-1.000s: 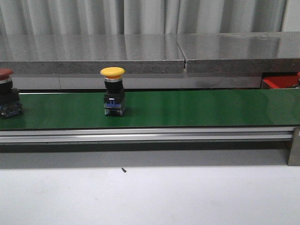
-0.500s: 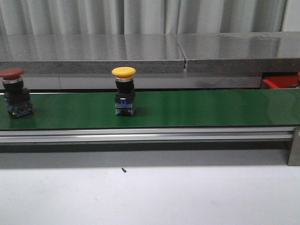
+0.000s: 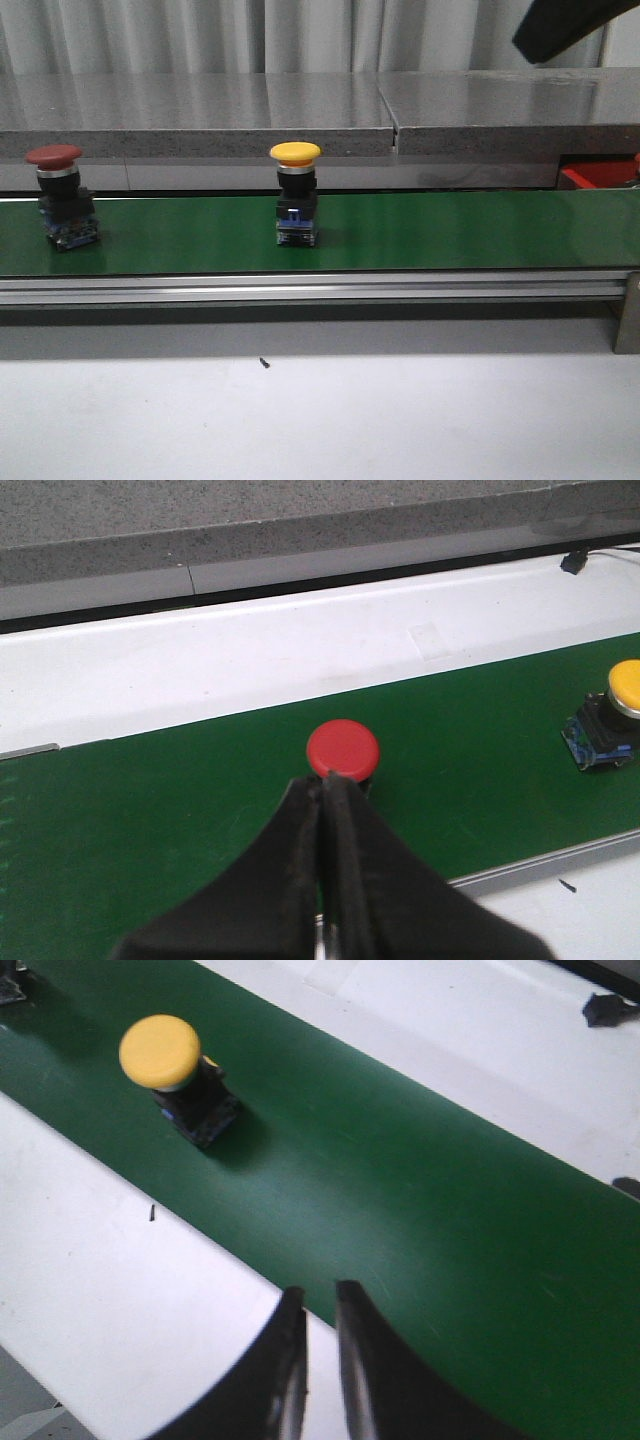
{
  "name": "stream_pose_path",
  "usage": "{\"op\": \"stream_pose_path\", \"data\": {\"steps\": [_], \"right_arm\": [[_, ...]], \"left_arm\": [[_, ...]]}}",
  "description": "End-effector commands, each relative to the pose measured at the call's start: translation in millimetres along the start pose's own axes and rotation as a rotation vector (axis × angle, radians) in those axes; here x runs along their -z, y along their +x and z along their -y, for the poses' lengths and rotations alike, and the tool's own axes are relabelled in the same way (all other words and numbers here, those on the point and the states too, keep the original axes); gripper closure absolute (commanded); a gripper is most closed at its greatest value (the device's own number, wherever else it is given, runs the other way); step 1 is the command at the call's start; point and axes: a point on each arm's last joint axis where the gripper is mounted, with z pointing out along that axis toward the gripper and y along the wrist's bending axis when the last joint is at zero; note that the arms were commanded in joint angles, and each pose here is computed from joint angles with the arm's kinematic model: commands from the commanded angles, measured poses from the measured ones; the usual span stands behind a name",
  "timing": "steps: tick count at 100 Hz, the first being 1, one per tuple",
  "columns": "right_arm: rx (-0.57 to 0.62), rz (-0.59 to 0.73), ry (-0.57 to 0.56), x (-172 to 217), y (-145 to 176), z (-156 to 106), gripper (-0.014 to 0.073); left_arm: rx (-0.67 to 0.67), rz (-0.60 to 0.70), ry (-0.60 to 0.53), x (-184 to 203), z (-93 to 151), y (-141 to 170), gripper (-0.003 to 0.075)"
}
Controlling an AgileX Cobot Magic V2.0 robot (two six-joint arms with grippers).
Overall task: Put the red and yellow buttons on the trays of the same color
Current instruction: 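Lower the right gripper onto the yellow button on the belt and grasp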
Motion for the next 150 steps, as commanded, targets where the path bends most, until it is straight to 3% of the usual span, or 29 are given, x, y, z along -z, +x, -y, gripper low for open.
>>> {"op": "stream_pose_path", "data": {"steps": [1, 10, 14, 24, 60, 97, 107, 133, 150], "right_arm": [[0.023, 0.072, -0.015, 6, -22, -5, 0.0225], [0.036, 0.059, -0.034, -3, -31, -8, 0.0019], [0.043, 0.051, -0.043, -7, -36, -9, -0.0028], [0.063, 0.013, -0.076, -19, -46, -14, 0.0011], [0.145, -0.193, -0.181, -80, -68, -16, 0.0011], [0.132, -0.219, -0.173, -129, -65, -6, 0.0015], [0.148, -0.199, -0.171, -131, -66, -6, 0.0091], [0.163, -0.180, -0.164, -133, -68, -5, 0.0545], [0.164, -0.138, -0.154, -120, -71, -7, 0.0596]], "left_arm": [[0.009, 0.110, -0.007, 7, 1, -16, 0.0739], [0.009, 0.111, -0.008, 7, 1, -16, 0.0739], [0.009, 0.111, -0.008, 7, 1, -16, 0.0739], [0.009, 0.111, -0.008, 7, 1, -16, 0.0739], [0.007, 0.111, -0.009, 7, 1, -16, 0.0739], [0.007, 0.115, -0.010, 7, 1, -16, 0.0739], [0.007, 0.115, -0.010, 7, 1, -16, 0.0739], [0.007, 0.115, -0.010, 7, 1, -16, 0.0739], [0.007, 0.117, -0.010, 7, 0, -16, 0.0739]]}}
